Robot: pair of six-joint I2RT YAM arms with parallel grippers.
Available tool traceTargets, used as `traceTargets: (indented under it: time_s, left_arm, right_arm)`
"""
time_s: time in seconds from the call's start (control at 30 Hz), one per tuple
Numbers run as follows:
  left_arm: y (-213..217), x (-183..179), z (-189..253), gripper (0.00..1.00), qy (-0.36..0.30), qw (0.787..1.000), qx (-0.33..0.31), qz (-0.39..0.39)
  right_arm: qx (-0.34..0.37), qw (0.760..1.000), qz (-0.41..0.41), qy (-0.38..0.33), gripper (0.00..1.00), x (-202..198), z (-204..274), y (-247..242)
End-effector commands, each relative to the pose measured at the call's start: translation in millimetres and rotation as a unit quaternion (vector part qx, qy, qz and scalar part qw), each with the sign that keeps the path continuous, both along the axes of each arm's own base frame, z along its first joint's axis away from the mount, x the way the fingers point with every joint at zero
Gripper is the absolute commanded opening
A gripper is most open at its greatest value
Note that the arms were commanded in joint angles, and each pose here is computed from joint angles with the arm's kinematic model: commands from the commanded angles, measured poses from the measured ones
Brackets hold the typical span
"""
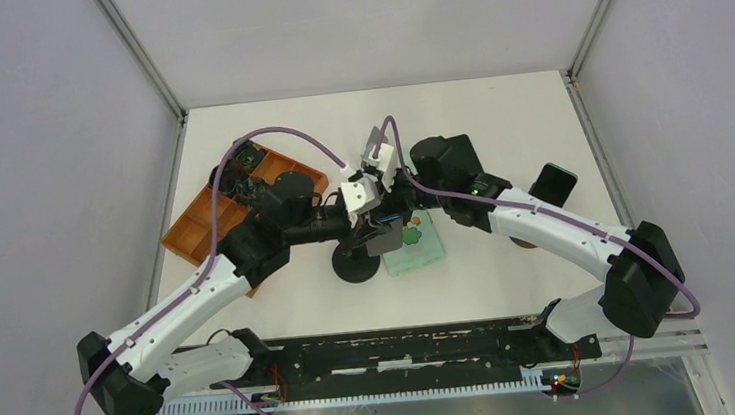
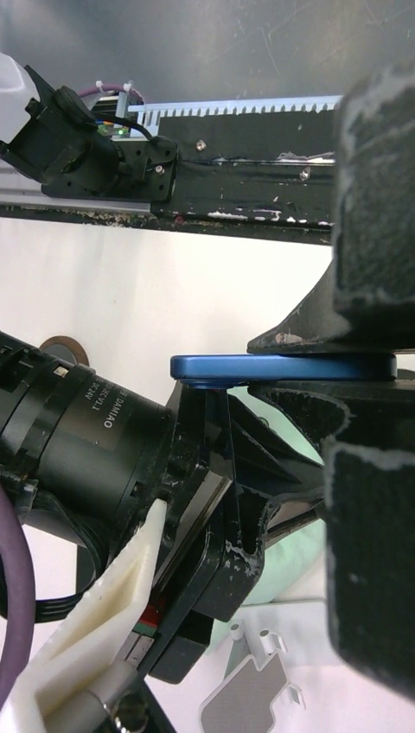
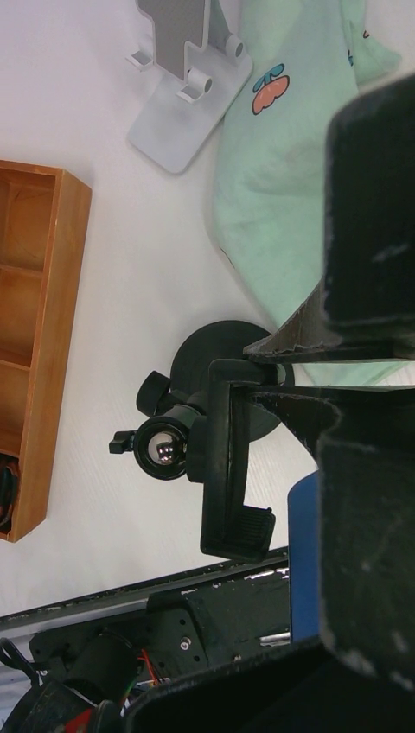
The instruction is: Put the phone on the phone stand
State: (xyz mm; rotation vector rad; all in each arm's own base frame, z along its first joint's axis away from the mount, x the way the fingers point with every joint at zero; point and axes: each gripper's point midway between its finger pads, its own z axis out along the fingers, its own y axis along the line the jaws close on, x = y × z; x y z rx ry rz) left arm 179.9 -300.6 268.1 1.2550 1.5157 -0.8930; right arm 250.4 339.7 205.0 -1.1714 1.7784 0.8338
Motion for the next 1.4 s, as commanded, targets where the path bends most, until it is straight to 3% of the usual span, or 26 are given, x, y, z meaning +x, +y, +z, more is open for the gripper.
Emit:
traceTargets:
  time_s: [0.0, 0.63, 1.37]
  left_arm:
    - [-5, 12, 24, 0.02, -0.072, 0.997, -0.035, 0.0]
    - [3, 28, 21, 0.02, -0.12, 0.991, -0.043, 0.036]
    - [-2, 38, 19, 0.02, -0.135, 0.989, -0.059, 0.021]
  right_arm:
    - [0.043, 0.999, 0.019, -0.019, 0.0, -8, 31, 6]
    - [0.056, 0.998, 0.034, -0.008, 0.0, -16, 32, 7]
    - [0.081, 0.994, 0.077, 0.009, 0.0, -36, 34, 11]
